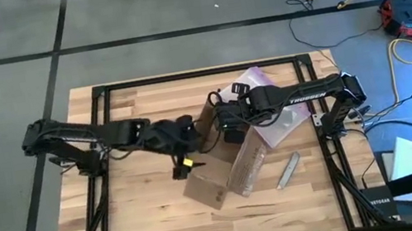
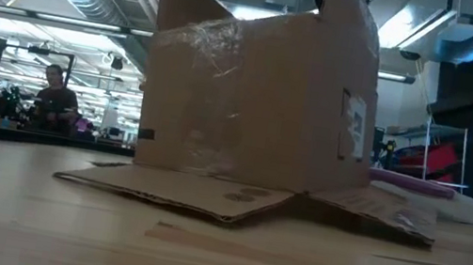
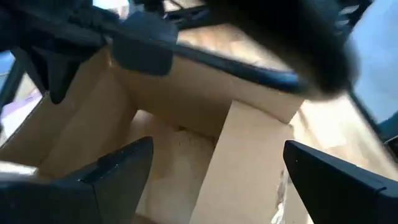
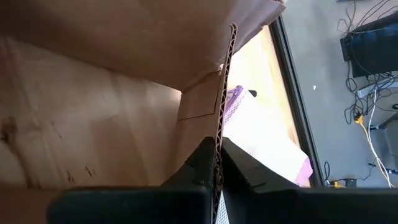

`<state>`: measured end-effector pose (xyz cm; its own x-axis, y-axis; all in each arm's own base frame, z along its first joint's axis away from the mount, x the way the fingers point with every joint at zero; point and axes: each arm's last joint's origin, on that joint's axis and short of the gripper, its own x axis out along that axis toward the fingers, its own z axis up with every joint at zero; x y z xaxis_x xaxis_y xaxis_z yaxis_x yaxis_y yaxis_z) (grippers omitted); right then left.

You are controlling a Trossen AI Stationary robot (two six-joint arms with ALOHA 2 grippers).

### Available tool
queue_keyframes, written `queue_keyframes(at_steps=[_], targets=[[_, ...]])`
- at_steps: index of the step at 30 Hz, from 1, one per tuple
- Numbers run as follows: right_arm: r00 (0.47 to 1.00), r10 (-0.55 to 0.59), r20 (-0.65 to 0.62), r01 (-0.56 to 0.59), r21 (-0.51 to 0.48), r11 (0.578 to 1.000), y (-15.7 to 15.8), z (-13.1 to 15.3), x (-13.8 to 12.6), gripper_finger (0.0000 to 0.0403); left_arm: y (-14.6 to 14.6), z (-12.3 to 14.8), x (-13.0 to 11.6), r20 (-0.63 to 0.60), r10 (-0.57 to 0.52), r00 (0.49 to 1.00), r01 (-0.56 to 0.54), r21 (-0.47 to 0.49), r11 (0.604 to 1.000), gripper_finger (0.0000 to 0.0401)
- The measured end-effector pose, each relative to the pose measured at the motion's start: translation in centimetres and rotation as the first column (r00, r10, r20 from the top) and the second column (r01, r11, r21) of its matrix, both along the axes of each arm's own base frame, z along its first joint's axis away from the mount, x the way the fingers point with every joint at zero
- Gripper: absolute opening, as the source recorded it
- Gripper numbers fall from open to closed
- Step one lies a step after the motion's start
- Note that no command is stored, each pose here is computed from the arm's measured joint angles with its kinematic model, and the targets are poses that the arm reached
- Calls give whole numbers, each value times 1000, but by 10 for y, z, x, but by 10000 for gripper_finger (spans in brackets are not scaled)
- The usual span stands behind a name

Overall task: Unpack boxes
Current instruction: Break down the cardboard box using a cutter until it is fully flat

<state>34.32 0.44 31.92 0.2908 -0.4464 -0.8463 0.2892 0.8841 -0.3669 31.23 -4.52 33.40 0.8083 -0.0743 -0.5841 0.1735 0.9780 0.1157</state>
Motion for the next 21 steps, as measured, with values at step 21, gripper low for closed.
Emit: queue_keyframes(at_steps=[21], targets=[[1000, 4, 17, -4, -1, 1000, 0, 0, 2, 0, 17, -58, 40, -176, -120, 977, 127, 29, 992, 347]])
